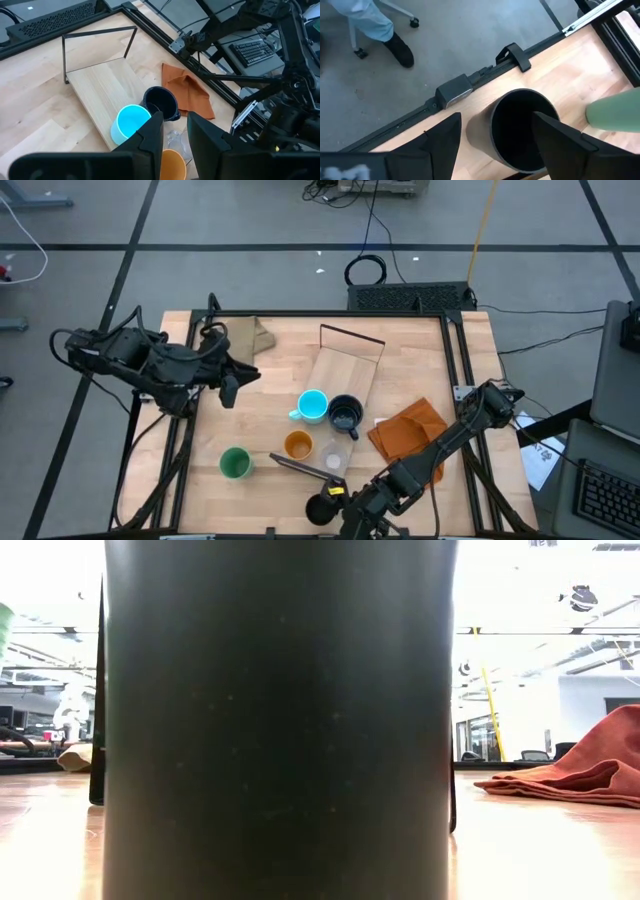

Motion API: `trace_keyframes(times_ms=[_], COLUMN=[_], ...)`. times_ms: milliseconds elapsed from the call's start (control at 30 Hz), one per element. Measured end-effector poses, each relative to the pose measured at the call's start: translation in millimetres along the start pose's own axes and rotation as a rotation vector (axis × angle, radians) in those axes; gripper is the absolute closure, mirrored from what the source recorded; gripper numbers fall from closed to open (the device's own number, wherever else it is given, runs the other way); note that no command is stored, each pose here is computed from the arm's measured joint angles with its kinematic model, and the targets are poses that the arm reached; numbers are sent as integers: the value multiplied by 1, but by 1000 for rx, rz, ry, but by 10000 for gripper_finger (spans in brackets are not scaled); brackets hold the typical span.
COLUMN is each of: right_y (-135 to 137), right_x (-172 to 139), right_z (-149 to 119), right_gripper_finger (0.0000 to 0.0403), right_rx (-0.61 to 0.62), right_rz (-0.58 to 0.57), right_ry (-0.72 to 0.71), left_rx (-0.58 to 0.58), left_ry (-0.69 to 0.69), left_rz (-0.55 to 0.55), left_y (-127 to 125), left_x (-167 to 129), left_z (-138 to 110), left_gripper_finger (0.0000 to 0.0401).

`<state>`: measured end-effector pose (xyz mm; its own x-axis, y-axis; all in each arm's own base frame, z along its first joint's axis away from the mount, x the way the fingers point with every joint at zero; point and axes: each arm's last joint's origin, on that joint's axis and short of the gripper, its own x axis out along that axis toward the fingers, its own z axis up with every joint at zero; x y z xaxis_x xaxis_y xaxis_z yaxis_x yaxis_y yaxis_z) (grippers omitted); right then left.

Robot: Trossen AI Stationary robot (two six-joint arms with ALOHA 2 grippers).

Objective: Stack small to large cups/mugs on shelf
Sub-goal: Put the black cup on the shelf

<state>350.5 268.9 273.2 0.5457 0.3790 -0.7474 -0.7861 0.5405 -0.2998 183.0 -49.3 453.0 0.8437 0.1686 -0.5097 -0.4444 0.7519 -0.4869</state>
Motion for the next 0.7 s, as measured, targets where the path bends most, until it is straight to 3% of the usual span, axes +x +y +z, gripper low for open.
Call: trace_keyframes(times_ms=[267,533,700], right_y=[7,4,2], right_x=[19,20,38], right_z=[-2,1,-8], right_gripper_finger=[202,204,204], right_rx=[0,-5,8], right_rz=[19,6,13], right_ry=[9,-14,21], left_rx=[-8,-10,-2], left_ry=[3,15,23], left_rz=[-3,-16,-24], left_y=[0,-1,-3], left_x=[0,0,0], left_z=[0,-1,-3], left_gripper_finger=[313,313,313])
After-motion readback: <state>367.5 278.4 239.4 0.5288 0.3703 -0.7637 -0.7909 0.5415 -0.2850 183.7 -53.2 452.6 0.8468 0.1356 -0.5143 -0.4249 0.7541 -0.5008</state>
